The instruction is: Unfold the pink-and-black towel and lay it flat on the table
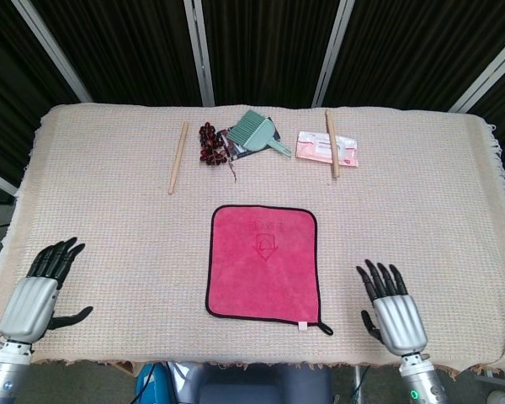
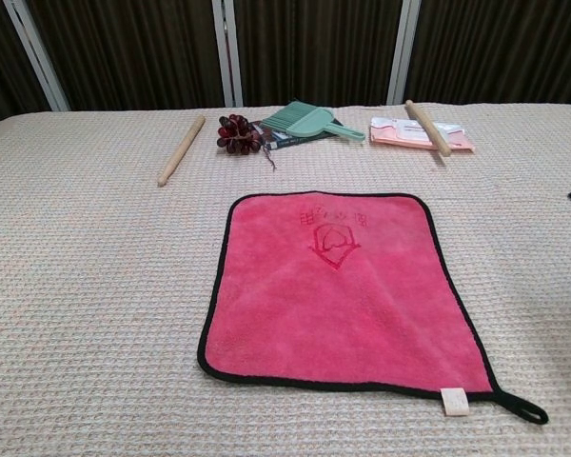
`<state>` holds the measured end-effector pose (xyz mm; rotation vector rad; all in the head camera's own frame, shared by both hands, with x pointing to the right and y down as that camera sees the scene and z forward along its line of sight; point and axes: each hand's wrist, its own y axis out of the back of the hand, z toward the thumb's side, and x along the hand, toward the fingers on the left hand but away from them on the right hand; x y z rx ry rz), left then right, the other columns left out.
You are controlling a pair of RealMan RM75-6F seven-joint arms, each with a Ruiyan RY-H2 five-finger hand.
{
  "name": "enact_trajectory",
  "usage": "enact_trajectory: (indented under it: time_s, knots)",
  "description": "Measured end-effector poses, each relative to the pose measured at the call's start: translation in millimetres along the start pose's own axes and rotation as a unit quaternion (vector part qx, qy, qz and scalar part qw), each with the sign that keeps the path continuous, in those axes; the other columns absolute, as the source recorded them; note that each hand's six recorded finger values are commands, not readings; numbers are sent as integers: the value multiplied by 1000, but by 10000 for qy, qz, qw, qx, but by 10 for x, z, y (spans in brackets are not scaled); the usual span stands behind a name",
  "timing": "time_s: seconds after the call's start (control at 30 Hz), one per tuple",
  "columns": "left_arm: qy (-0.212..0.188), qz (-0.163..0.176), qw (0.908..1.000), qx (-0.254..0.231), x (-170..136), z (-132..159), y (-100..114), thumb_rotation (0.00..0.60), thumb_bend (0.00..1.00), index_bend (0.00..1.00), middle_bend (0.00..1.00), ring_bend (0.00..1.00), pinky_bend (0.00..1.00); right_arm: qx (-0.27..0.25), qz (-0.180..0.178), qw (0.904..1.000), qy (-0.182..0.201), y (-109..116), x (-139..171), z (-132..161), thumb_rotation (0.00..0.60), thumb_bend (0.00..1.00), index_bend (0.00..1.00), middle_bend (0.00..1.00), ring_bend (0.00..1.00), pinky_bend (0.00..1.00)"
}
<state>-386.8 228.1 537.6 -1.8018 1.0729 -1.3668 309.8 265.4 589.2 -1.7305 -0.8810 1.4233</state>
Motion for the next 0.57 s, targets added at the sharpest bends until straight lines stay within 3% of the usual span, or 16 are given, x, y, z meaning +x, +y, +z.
enact_trajectory:
  time_s: [0.23,0.57]
  knots:
    - [417,556,9940,844,-163,-407,130,600,19,6,0,0,0,-419,-448,9974,-388,259,6,-434,600,345,0,0,0,0]
    - [744,717,9889,1067,-223,-738,202,600,0,0,0,0,0,-365,-646,9962,-466,367,33,-499,600,288,0,0,0,0]
